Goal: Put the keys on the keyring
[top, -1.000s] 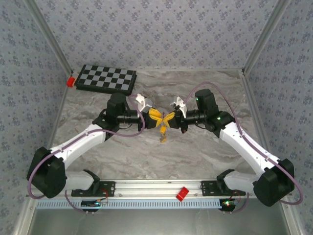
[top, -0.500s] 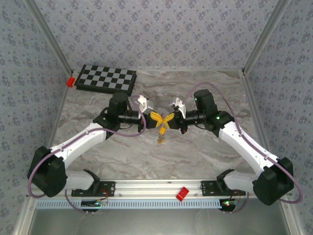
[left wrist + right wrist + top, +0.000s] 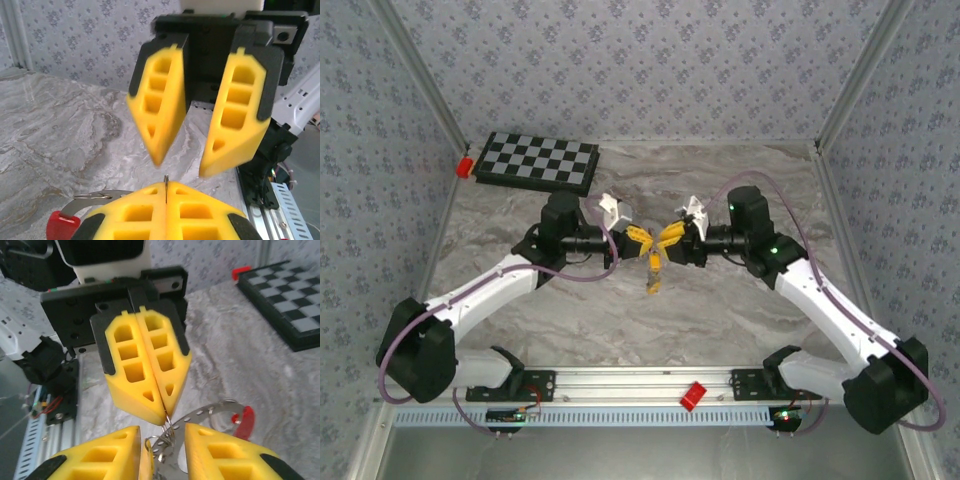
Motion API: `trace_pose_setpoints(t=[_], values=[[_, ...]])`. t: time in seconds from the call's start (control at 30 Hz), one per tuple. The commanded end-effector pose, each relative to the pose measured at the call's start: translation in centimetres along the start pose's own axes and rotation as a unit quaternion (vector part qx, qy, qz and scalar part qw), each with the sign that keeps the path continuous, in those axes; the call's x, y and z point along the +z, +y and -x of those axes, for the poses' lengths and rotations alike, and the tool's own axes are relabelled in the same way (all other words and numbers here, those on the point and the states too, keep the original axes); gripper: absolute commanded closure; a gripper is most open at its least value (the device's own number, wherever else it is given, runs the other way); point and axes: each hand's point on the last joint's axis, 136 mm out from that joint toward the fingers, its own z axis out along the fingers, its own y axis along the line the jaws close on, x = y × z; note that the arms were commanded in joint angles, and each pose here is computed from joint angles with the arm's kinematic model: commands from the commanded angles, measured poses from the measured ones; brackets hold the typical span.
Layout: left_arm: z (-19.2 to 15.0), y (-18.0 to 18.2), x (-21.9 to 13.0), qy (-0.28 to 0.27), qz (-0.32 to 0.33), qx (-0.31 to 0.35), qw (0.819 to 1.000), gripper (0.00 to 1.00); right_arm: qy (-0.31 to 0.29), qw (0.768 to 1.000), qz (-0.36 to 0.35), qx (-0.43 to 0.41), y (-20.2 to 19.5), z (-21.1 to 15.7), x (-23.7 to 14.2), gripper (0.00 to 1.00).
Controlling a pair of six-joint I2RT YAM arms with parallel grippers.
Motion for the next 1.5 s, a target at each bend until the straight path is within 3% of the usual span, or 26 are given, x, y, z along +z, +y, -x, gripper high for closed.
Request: trace_pose_setpoints(t=[0.0,0.13,0.4,0.6,0.87,1.3,1.47], values=[[4.0,-0.7,-0.7,-0.077,0.009,0.034,0.996,1.00,-0.056,0.997,-0.046,-0.002,-1.2,2.0,-1.3,0.69],[5.7,-0.4,-1.0,-0.123,0.020,0.026,0.992,1.00,-0.092,0.993,-0.075,-0.002,-1.7,2.5,-2.3,0.64],[9.2,0.3,-2.6,-0.228,0.054,0.008,0.972,1.00,-0.121,0.990,-0.076,0.009,-1.7,2.5,-2.6,0.64],[10.9,0.3,-3.0,-0.284,0.041,0.000,0.958,1.00,-0.150,0.985,-0.078,0.026,-2.3,3.2,-2.4,0.72],[10.9,-0.3,-2.1,-0.287,0.016,0.004,0.958,1.00,-0.183,0.980,-0.065,0.031,-2.3,4.9,-2.5,0.73],[10.8,-1.0,-1.6,-0.279,0.001,0.011,0.960,1.00,-0.169,0.985,-0.025,0.039,-1.6,4.3,0.2,0.79],[10.6,-0.5,-1.6,-0.274,0.017,0.013,0.961,1.00,-0.158,0.985,-0.047,0.048,-2.2,3.6,0.4,0.78]])
